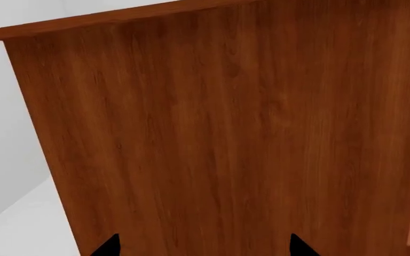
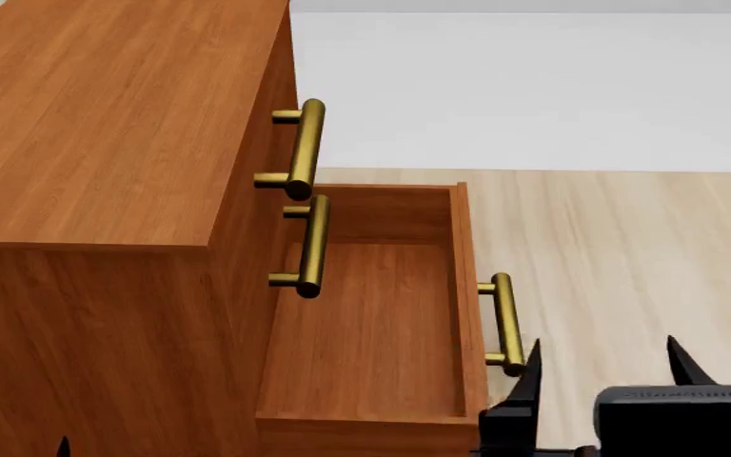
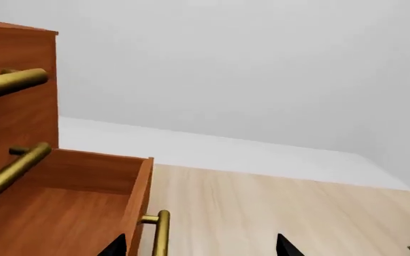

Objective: Put the bowl in the bottom drawer of the cabinet.

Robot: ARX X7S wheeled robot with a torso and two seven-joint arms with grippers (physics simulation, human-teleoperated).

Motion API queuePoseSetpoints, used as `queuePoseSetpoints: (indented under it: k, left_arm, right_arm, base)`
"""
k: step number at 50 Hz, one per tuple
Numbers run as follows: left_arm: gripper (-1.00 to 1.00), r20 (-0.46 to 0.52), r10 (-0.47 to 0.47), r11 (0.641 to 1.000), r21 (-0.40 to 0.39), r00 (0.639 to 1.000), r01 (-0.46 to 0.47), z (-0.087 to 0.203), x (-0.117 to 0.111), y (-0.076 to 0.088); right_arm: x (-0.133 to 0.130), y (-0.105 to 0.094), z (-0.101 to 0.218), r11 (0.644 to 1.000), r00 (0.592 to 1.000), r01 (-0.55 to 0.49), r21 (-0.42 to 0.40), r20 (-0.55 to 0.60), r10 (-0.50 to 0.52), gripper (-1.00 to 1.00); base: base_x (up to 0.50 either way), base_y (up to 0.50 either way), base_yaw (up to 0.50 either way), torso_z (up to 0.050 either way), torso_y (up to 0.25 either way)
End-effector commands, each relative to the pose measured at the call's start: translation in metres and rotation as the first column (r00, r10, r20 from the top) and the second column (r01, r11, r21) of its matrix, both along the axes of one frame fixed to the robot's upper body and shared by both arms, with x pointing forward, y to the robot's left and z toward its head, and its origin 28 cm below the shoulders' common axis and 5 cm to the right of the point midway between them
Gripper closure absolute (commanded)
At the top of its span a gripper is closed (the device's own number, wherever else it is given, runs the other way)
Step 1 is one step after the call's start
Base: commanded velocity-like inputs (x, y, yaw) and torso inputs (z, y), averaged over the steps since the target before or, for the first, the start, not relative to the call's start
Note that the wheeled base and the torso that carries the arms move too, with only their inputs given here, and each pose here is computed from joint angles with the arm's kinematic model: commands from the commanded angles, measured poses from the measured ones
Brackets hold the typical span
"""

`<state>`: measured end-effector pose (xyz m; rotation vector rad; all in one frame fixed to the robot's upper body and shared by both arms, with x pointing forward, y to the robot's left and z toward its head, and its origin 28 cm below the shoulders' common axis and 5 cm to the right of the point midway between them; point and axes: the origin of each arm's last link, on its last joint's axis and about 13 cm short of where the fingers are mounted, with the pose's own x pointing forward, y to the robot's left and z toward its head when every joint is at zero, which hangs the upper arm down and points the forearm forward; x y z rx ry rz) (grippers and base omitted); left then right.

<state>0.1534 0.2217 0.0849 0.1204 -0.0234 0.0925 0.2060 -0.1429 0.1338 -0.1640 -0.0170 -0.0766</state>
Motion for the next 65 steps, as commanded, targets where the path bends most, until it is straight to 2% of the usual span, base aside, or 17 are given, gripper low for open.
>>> queuePoseSetpoints:
  k: [1, 2, 9, 12, 17, 19, 22, 26, 29, 33, 47, 49, 50, 53, 60, 62, 65]
  left_arm:
    - [-1.0, 0.0, 0.002, 1.0, -0.002, 1.0, -0.002, -0.002, 0.003, 0.001]
    - [-1.0, -0.001, 0.002, 1.0, -0.002, 1.0, -0.002, -0.002, 0.003, 0.0]
    - [-1.0, -0.001, -0.003, 1.0, 0.0, 1.0, 0.003, -0.002, 0.004, 0.0]
    - [-1.0, -0.003, -0.009, 1.0, -0.001, 1.0, 0.009, -0.003, 0.004, 0.0]
    - [-1.0, -0.006, -0.012, 1.0, -0.006, 1.0, 0.012, -0.004, 0.004, 0.0]
    - [-1.0, -0.005, -0.014, 1.0, -0.006, 1.0, 0.014, -0.004, 0.004, 0.0]
    - [-1.0, -0.005, -0.019, 1.0, -0.004, 1.0, 0.019, -0.004, 0.004, 0.0]
    - [-1.0, -0.005, -0.02, 1.0, -0.005, 1.0, 0.02, -0.004, 0.004, 0.0]
    - [-1.0, -0.006, -0.019, 1.0, -0.005, 1.0, 0.019, -0.004, 0.005, 0.001]
    - [-1.0, -0.004, -0.02, 1.0, -0.012, 1.0, 0.02, -0.004, 0.005, 0.001]
    - [-1.0, -0.003, -0.026, 1.0, -0.017, 1.0, 0.026, -0.004, 0.008, 0.001]
    - [-1.0, -0.004, -0.027, 1.0, -0.016, 1.0, 0.027, -0.004, 0.008, 0.001]
    - [-1.0, -0.002, -0.03, 0.999, -0.02, 1.0, 0.029, -0.004, 0.008, 0.001]
    - [-1.0, -0.002, -0.028, 0.999, -0.023, 1.0, 0.028, -0.005, 0.008, 0.001]
    - [-1.0, -0.001, -0.03, 0.999, -0.021, 1.0, 0.03, -0.004, 0.007, 0.0]
    - [-1.0, -0.004, -0.028, 0.999, -0.022, 1.0, 0.028, -0.005, 0.007, 0.0]
    - [-1.0, -0.005, -0.029, 0.999, -0.023, 1.0, 0.029, -0.005, 0.007, 0.0]
  right_arm:
    - [-0.007, -0.029, 0.012, 0.998, 0.99, 0.056, -0.036, -0.127, -0.06, -1.0]
    - [-0.007, -0.034, 0.012, 0.997, 0.983, 0.062, -0.044, -0.168, -0.069, -1.0]
    - [-0.009, -0.052, 0.02, 0.992, 0.968, 0.121, -0.037, -0.217, -0.126, -1.0]
    - [-0.012, -0.062, 0.026, 0.982, 0.956, 0.171, -0.085, -0.226, -0.186, -1.0]
    - [-0.017, -0.071, 0.033, 0.981, 0.942, 0.182, -0.067, -0.272, -0.194, -1.0]
    - [-0.016, -0.075, 0.032, 0.98, 0.935, 0.176, -0.092, -0.295, -0.196, -1.0]
    - [-0.015, -0.083, 0.032, 0.977, 0.917, 0.199, -0.077, -0.336, -0.214, -1.0]
    - [-0.015, -0.09, 0.031, 0.973, 0.905, 0.209, -0.097, -0.357, -0.23, -1.0]
    - [-0.017, -0.096, 0.032, 0.974, 0.898, 0.214, -0.074, -0.379, -0.226, -1.0]
    - [-0.022, -0.105, 0.025, 0.968, 0.872, 0.237, -0.086, -0.421, -0.251, -1.0]
    - [-0.031, -0.13, 0.022, 0.956, 0.822, 0.274, -0.109, -0.49, -0.291, -1.0]
    - [-0.032, -0.133, 0.018, 0.956, 0.811, 0.254, -0.15, -0.506, -0.295, -1.0]
    - [-0.033, -0.135, 0.015, 0.96, 0.806, 0.252, -0.125, -0.521, -0.279, -1.0]
    - [-0.034, -0.14, 0.011, 0.957, 0.796, 0.264, -0.119, -0.534, -0.285, -1.0]
    - [-0.037, -0.152, 0.003, 0.952, 0.769, 0.281, -0.118, -0.566, -0.297, -1.0]
    - [-0.039, -0.153, 0.002, 0.948, 0.758, 0.274, -0.16, -0.571, -0.315, -1.0]
    - [-0.041, -0.155, -0.002, 0.952, 0.75, 0.274, -0.139, -0.588, -0.302, -1.0]
  base:
    - [0.0, 0.0, 0.0, 0.0, 0.0]
    - [0.0, 0.0, 0.0, 0.0, 0.0]
    - [0.0, 0.0, 0.0, 0.0, 0.0]
    - [0.0, 0.0, 0.0, 0.0, 0.0]
    - [0.0, 0.0, 0.0, 0.0, 0.0]
    - [0.0, 0.0, 0.0, 0.0, 0.0]
    - [0.0, 0.0, 0.0, 0.0, 0.0]
    - [0.0, 0.0, 0.0, 0.0, 0.0]
    - [0.0, 0.0, 0.0, 0.0, 0.0]
    - [0.0, 0.0, 0.0, 0.0, 0.0]
    - [0.0, 0.0, 0.0, 0.0, 0.0]
    - [0.0, 0.0, 0.0, 0.0, 0.0]
    - [0.0, 0.0, 0.0, 0.0, 0.0]
    - [0.0, 0.0, 0.0, 0.0, 0.0]
    - [0.0, 0.0, 0.0, 0.0, 0.0]
    - [0.0, 0.0, 0.0, 0.0, 0.0]
    - [0.0, 0.0, 0.0, 0.0, 0.0]
